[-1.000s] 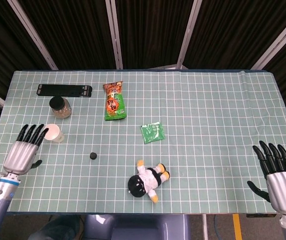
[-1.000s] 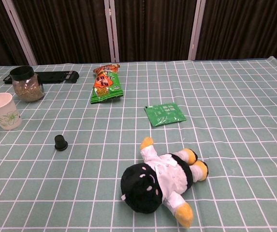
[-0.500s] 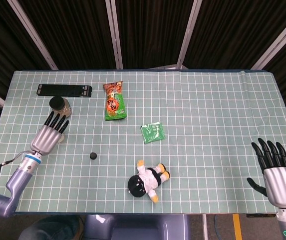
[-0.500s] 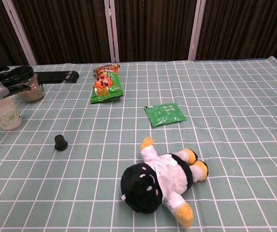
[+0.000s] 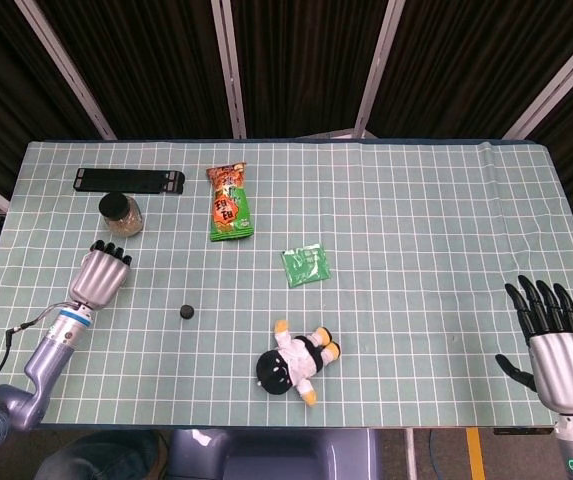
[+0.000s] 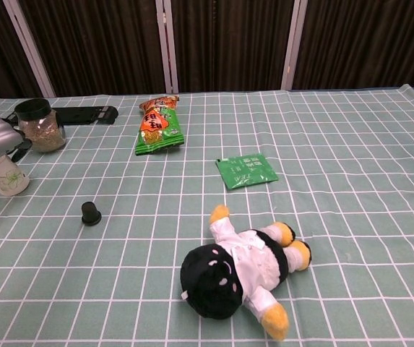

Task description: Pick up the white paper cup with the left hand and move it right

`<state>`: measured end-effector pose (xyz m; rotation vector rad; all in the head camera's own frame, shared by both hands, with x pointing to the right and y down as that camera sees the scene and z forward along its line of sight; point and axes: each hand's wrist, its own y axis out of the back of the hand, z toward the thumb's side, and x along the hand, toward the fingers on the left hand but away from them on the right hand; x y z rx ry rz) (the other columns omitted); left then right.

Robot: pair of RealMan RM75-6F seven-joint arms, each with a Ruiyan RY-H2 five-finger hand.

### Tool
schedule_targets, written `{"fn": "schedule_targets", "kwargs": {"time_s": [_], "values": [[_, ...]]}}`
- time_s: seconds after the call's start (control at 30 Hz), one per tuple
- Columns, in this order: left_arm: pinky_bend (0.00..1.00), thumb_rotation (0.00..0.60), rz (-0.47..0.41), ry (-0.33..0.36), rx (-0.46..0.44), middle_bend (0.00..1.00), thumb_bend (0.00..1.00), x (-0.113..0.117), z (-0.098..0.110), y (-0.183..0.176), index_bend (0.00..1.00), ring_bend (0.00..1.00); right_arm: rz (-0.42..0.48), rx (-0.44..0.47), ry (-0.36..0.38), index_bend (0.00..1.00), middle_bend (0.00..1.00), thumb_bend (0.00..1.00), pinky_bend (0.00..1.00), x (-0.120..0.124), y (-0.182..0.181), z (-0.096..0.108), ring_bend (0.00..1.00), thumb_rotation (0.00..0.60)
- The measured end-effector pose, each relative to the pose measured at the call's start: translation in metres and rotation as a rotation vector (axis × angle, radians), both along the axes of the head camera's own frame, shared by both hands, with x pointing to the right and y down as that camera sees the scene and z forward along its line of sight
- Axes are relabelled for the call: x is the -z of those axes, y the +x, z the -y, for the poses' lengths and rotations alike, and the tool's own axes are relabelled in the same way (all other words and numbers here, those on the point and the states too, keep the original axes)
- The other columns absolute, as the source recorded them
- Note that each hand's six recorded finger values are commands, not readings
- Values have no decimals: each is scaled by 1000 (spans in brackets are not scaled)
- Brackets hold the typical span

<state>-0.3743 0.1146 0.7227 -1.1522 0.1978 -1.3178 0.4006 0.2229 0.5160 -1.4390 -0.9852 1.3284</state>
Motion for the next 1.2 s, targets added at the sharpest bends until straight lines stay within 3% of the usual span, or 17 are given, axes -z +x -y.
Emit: {"fn": "schedule_targets", "kwargs": {"time_s": [0.23,0.4,0.67,0.77,0.87,0.9,0.97,1.03,1.1,1.2], "values": [[428,600,-170,-17,126,447,1,16,2,-3,524,389,8,2,2,0,0,0,0,2,-1,0,0,600],[429,600,-426,-87,316,446,0,30,4,-4,521,384,11,7,5,0,0,0,0,3,-2,-1,0,600],[424,600,-902,-386,780,438,1,27,-4,-22,513,373,-18,30,21,0,0,0,0,6,-5,-2,0,600],[424,600,-1005,-479,916,439,0,20,-11,-26,511,373,-49,33,29,0,0,0,0,5,-5,-2,0,600],[410,600,-1050,-538,993,418,0,14,-18,-28,491,353,-52,29,29,0,0,0,0,5,-5,-2,0,600],[382,600,-1054,-546,1002,369,1,12,-19,-28,457,313,-51,27,28,0,0,0,0,4,-5,-2,0,600],[275,600,-1050,-553,1006,192,1,10,-21,-28,300,162,-49,26,27,0,0,0,0,4,-5,-2,0,600],[84,600,-1037,-558,997,17,1,8,-23,-28,60,13,-47,24,26,0,0,0,0,4,-5,-2,0,600],[4,600,-1015,-564,972,0,1,7,-24,-28,0,0,-45,22,25,0,0,0,0,5,-4,-2,0,600],[0,600,-991,-542,914,0,0,11,-22,-27,0,0,-40,18,25,0,0,0,0,6,-3,-2,0,600]]}}
